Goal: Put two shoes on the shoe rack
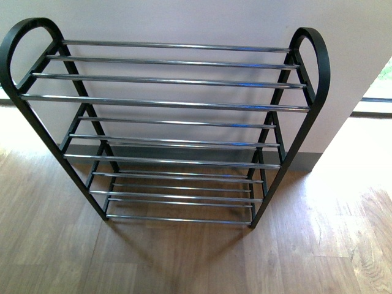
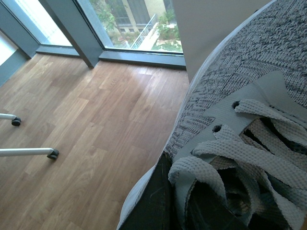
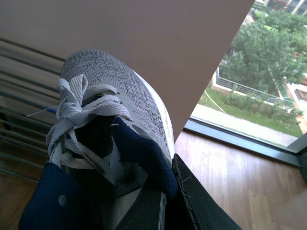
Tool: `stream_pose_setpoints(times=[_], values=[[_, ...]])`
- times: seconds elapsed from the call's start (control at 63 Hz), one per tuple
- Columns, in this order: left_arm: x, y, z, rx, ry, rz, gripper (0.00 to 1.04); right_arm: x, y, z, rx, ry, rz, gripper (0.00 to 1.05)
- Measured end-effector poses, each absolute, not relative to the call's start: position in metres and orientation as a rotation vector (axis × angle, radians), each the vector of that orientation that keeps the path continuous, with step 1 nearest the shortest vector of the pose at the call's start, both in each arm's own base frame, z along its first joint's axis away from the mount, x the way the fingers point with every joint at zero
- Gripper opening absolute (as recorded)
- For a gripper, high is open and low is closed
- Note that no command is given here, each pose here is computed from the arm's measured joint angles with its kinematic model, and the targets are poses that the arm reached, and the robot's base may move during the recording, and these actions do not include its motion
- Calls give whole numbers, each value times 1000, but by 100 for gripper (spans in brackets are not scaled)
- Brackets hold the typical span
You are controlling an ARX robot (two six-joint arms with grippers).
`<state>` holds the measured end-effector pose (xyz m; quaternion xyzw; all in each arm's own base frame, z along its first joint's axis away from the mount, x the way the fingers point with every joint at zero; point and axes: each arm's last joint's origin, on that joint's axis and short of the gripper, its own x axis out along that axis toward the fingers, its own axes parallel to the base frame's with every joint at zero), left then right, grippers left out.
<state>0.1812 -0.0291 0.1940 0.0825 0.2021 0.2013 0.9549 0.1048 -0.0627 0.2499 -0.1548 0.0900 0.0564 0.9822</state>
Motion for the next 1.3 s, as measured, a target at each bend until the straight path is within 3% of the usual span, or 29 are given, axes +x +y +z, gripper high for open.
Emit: stream_pose_setpoints(times=[0.508,0.603,0.73,0.953,1.302], values=[[181,-28,194,171,409,426,1,105,-62,250,-310,176,127,1],[181,-29,194,165,412,397,1,106,-61,249,-145,179,350,1],[181,-30,194,166,411,396,1,114,-48,255,-97,198,436,1],[181,-29,194,169,409,412,1,152,-9,270,-43,234,456,1],[181,-30,194,167,410,403,1,241,50,261,67,392,337,1]])
